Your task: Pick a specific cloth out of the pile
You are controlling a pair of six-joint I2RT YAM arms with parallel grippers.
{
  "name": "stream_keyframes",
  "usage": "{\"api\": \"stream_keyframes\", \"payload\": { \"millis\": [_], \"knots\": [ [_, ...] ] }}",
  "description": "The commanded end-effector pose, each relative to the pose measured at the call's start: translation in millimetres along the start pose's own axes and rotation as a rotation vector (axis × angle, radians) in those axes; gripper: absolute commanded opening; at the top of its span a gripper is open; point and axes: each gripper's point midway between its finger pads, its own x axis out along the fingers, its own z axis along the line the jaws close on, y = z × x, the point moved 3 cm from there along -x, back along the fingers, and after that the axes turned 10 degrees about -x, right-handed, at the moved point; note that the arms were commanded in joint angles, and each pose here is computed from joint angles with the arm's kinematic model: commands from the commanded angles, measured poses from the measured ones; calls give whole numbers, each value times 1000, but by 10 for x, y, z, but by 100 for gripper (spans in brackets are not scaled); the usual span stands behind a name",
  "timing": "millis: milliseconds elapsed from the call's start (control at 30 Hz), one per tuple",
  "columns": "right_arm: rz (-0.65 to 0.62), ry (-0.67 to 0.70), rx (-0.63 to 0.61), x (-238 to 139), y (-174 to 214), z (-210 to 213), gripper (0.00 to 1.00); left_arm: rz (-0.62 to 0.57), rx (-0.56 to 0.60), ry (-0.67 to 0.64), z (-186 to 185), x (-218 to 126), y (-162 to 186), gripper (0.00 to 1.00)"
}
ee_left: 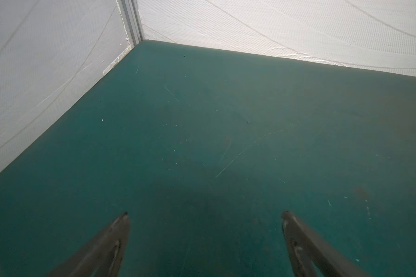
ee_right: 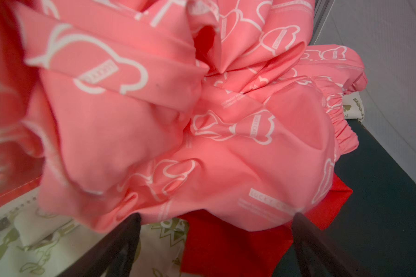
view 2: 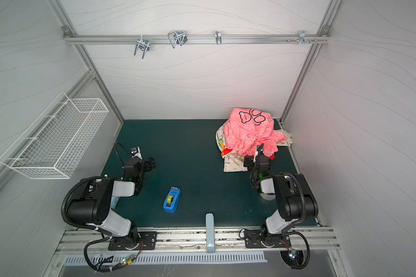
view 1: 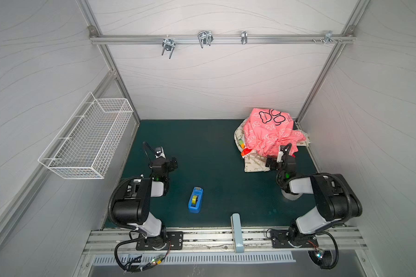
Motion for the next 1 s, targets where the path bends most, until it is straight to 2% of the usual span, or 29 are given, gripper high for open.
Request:
{"api": "stream_keyframes", "payload": {
  "millis": [0,967],
  "knots": [
    [-5,0,4,9,-35,-16,99,-54,-9,3,-35,12,-165,99],
    [-2,-11,10,16,-31,-21,99,-53,-9,2,-33,11,-162,99]
  ]
}}
